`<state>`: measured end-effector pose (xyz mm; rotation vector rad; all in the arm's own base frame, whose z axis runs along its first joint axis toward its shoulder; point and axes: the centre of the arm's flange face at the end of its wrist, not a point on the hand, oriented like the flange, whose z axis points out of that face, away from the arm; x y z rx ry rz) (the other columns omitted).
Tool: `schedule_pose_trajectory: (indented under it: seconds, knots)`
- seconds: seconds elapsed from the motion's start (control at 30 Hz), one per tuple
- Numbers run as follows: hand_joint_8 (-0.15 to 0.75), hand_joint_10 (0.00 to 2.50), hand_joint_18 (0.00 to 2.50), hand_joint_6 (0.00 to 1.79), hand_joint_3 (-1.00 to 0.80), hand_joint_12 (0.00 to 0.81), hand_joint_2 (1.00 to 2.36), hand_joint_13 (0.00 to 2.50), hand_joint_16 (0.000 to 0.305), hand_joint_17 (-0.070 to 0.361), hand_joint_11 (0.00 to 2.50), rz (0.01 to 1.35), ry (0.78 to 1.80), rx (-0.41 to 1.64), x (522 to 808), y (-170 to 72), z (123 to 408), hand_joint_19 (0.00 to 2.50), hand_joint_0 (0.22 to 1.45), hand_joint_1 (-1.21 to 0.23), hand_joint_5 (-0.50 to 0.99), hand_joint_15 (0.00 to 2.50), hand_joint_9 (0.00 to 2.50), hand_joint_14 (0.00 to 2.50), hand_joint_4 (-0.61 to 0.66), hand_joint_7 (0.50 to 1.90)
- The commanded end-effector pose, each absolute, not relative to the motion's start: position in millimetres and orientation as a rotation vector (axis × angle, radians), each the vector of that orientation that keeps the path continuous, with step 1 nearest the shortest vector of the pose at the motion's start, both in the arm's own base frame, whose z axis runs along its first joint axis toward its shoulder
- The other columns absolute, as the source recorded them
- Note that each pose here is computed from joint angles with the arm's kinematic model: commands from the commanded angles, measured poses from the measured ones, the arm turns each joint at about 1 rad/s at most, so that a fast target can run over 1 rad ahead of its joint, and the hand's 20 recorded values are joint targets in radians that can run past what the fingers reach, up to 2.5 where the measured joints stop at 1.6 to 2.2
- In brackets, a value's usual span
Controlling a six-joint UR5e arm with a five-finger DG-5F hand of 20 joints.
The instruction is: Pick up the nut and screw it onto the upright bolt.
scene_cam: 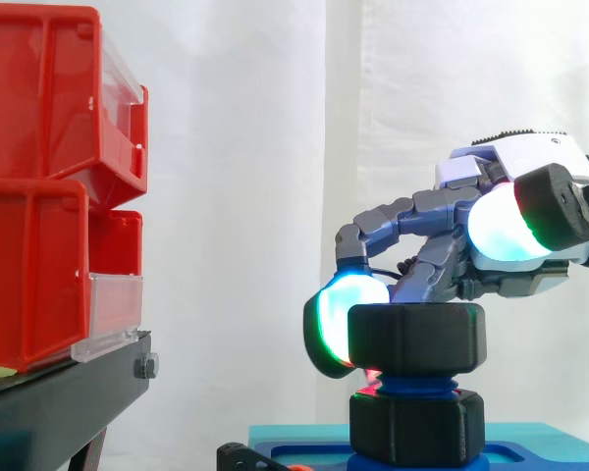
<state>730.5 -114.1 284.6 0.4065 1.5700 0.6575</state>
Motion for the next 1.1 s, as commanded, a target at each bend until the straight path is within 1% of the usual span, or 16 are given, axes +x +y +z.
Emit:
schedule_pose_trajectory:
  seconds: [0.0, 0.1, 0.23, 0.27, 0.33, 0.4, 0.53, 0.6, 0.63, 0.67, 0.7, 0.77, 0.8, 0.83, 0.93, 1.07]
  knots:
    - [0.281, 0.00, 0.30, 0.50, -0.50, 0.334, 1.00, 0.62, 0.037, 0.083, 0.00, 0.650, 1.571, 0.406, 729.4, -123.7, 288.3, 0.00, 0.47, -0.48, 0.04, 0.00, 1.02, 0.00, 0.18, 1.26]
    - [0.269, 0.00, 0.37, 0.50, -0.50, 0.318, 1.00, 0.70, 0.035, 0.079, 0.00, 0.649, 1.574, 0.406, 728.9, -128.5, 290.9, 0.00, 0.48, -0.49, 0.05, 0.00, 1.14, 0.00, 0.15, 1.28]
    - [0.220, 0.00, 0.48, 0.50, -0.50, 0.293, 1.00, 0.83, 0.031, 0.069, 0.00, 0.644, 1.578, 0.402, 728.6, -133.4, 294.7, 0.00, 0.49, -0.50, 0.08, 0.00, 1.35, 0.00, 0.10, 1.29]
    - [0.221, 0.00, 0.48, 0.50, -0.50, 0.292, 1.00, 0.83, 0.030, 0.069, 0.00, 0.644, 1.579, 0.403, 728.6, -133.4, 295.1, 0.00, 0.49, -0.50, 0.08, 0.00, 1.35, 0.00, 0.09, 1.29]
    - [0.162, 0.00, 0.59, 0.50, -0.50, 0.261, 1.00, 0.94, 0.027, 0.060, 0.00, 0.643, 1.582, 0.403, 728.2, -134.3, 295.4, 0.00, 0.50, -0.51, 0.10, 0.00, 1.50, 0.00, 0.09, 1.30]
    - [0.129, 0.00, 0.65, 0.50, -0.50, 0.245, 1.00, 0.99, 0.025, 0.057, 0.00, 0.636, 1.586, 0.406, 726.7, -137.6, 295.9, 0.04, 0.51, -0.51, 0.11, 0.00, 1.60, 0.00, 0.08, 1.32]
    - [0.126, 0.00, 0.77, 0.50, -0.50, 0.221, 1.00, 1.07, 0.023, 0.052, 0.01, 0.634, 1.580, 0.406, 727.3, -140.9, 299.3, 0.08, 0.50, -0.51, 0.11, 0.00, 1.72, 0.00, 0.08, 1.35]
    - [0.142, 0.00, 0.74, 0.50, -0.50, 0.234, 1.00, 1.05, 0.025, 0.056, 0.01, 0.636, 1.581, 0.405, 728.6, -142.7, 304.1, 0.07, 0.49, -0.50, 0.09, 0.00, 1.67, 0.00, 0.09, 1.31]
    - [0.181, 0.00, 0.69, 0.50, -0.50, 0.248, 1.00, 1.02, 0.027, 0.061, 0.02, 0.636, 1.578, 0.404, 729.5, -142.8, 306.8, 0.05, 0.49, -0.49, 0.07, 0.00, 1.59, 0.00, 0.11, 1.25]
    - [0.195, 0.00, 0.65, 0.50, -0.50, 0.256, 1.00, 0.99, 0.028, 0.064, 0.02, 0.635, 1.577, 0.402, 729.8, -143.8, 308.7, 0.05, 0.48, -0.49, 0.06, 0.00, 1.55, 0.00, 0.13, 1.22]
    - [0.239, 0.00, 0.60, 0.50, -0.50, 0.288, 1.00, 0.93, 0.031, 0.070, 0.03, 0.636, 1.574, 0.400, 731.1, -143.7, 313.1, 0.05, 0.48, -0.48, 0.02, 0.01, 1.44, 0.00, 0.20, 1.11]
    - [0.261, 0.00, 0.57, 0.50, -0.50, 0.314, 1.00, 0.88, 0.036, 0.081, 0.03, 0.636, 1.563, 0.394, 733.9, -145.8, 324.3, 0.08, 0.47, -0.47, -0.02, 0.02, 1.33, 0.00, 0.24, 1.01]
    - [0.271, 0.00, 0.59, 0.50, -0.50, 0.329, 1.00, 0.85, 0.039, 0.087, 0.05, 0.636, 1.563, 0.394, 733.9, -145.8, 324.3, 0.09, 0.46, -0.47, -0.05, 0.04, 1.29, 0.00, 0.26, 0.93]
    - [0.283, 0.00, 0.58, 0.50, -0.50, 0.343, 1.00, 0.82, 0.042, 0.094, 0.04, 0.636, 1.562, 0.390, 734.5, -145.6, 326.8, 0.10, 0.46, -0.48, -0.07, 0.03, 1.23, 0.00, 0.25, 0.87]
    - [0.286, 0.00, 0.52, 0.50, -0.50, 0.362, 1.00, 0.71, 0.047, 0.106, 0.00, 0.635, 1.550, 0.380, 737.2, -145.6, 335.8, 0.12, 0.45, -0.49, -0.11, 0.03, 1.08, 0.00, 0.21, 0.77]
    - [0.279, 0.00, 0.44, 0.50, -0.50, 0.367, 1.00, 0.63, 0.050, 0.114, 0.00, 0.635, 1.542, 0.374, 738.3, -145.5, 337.9, 0.13, 0.44, -0.50, -0.14, 0.01, 0.95, 0.00, 0.18, 0.68]
